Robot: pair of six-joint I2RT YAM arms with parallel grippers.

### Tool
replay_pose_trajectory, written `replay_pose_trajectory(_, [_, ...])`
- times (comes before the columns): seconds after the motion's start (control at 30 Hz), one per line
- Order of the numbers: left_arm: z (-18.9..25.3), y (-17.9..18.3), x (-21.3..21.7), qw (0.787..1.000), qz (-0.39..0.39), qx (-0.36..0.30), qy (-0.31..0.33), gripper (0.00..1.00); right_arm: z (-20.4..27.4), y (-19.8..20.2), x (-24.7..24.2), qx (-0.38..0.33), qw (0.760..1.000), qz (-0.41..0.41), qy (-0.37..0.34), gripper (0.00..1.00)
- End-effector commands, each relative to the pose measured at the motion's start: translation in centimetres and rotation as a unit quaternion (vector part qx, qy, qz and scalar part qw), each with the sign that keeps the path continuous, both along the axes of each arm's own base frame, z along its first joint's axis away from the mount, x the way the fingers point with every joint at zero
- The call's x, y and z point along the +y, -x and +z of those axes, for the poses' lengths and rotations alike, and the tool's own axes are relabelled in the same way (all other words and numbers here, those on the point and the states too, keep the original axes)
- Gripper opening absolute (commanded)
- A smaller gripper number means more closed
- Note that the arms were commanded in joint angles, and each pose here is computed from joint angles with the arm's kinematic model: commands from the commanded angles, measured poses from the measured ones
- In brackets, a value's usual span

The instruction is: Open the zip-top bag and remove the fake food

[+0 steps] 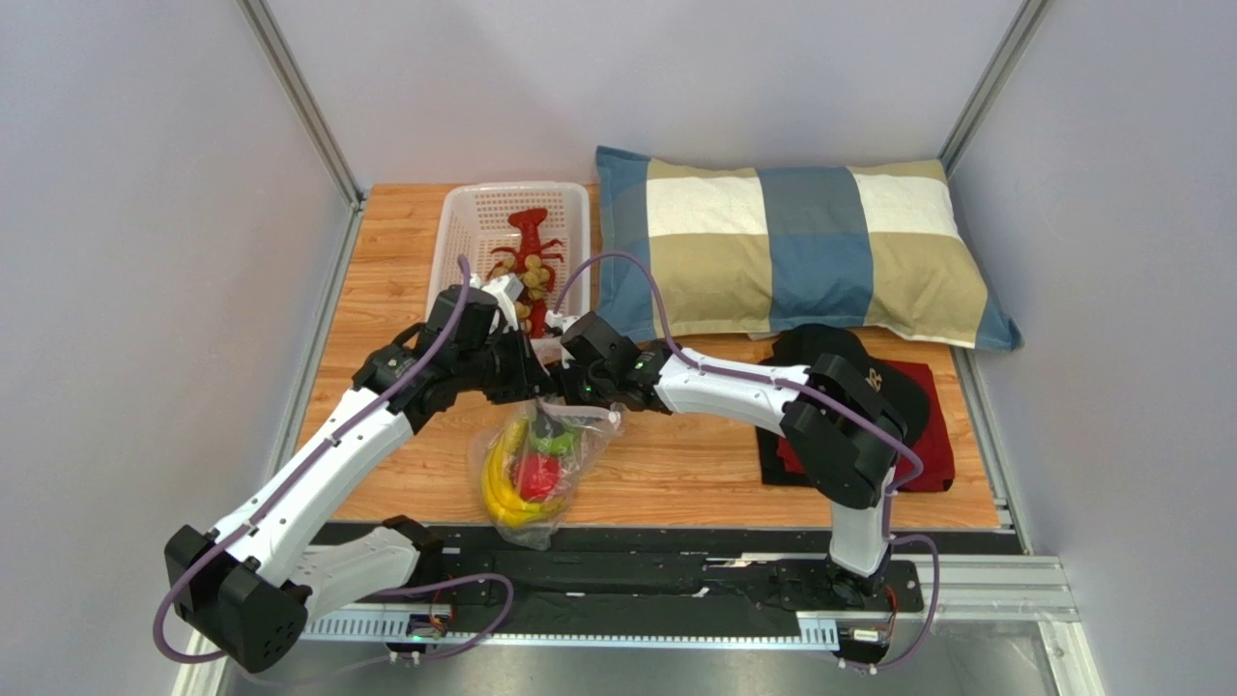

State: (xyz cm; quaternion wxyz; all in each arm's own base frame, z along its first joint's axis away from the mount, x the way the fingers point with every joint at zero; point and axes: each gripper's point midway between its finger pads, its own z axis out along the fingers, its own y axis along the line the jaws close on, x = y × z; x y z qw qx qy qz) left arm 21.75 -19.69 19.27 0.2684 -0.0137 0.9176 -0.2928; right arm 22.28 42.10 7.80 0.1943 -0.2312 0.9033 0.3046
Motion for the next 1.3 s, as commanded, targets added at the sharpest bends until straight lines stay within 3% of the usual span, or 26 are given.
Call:
replay_pose_trajectory(0.0, [-0.7, 0.2, 1.3, 1.0, -0.002, -0.007, -0.03, 0.0, 1.0, -0.4, 2.6, -0.018, 0.999, 0.0, -0.035, 0.85])
replay_pose_trajectory(0.33, [-2.0, 1.8, 2.9, 0.999, 0.006, 0.005, -0.038, 0.0, -3.6, -0.9, 4.4, 0.004, 1.0, -0.013, -0.015, 0.84])
replay_pose_trajectory(0.5, [-2.5, 2.5, 4.1, 0.999, 0.023, 0.007, -0.036, 0.0, -2.0, -0.5, 4.9, 0.004, 0.999, 0.014, -0.029, 0.57])
replay_pose_trajectory(0.6, [-2.4, 2.6, 4.8, 0.999, 0.034, 0.006, -0.037, 0.0, 0.9, 0.3, 4.9, -0.002, 0.998, 0.044, -0.049, 0.27])
replay_pose_trajectory(0.63, [-2.5, 2.7, 5.0, 0.999, 0.037, 0.007, -0.039, 0.0, 1.7, 0.6, 4.5, -0.003, 0.998, 0.048, -0.047, 0.13])
replay_pose_trajectory(0.7, [-2.5, 2.8, 5.4, 0.998, 0.046, 0.003, -0.041, 0.0, 5.2, 0.7, 3.8, -0.027, 0.996, 0.053, -0.061, 0.0])
replay_pose_trajectory(0.87, [-3.2, 3.2, 6.0, 0.997, 0.058, 0.003, -0.042, 0.0, 11.2, 1.8, 1.5, -0.049, 0.994, 0.068, -0.066, 0.0])
replay_pose_trajectory(1.03, [-2.4, 3.0, 6.1, 0.997, 0.058, -0.012, -0.04, 0.0, 15.6, 2.1, 0.8, -0.004, 0.989, 0.055, -0.141, 0.0])
replay_pose_trajectory(1.13, [-2.1, 3.0, 6.1, 0.998, 0.053, -0.017, -0.041, 0.0, 19.3, 2.7, 2.0, 0.017, 0.974, 0.073, -0.216, 0.0])
replay_pose_trajectory(1.27, [-1.5, 3.3, 5.8, 0.998, 0.049, -0.011, -0.031, 0.0, 20.6, 1.6, 1.3, -0.018, 0.979, 0.055, -0.195, 0.0])
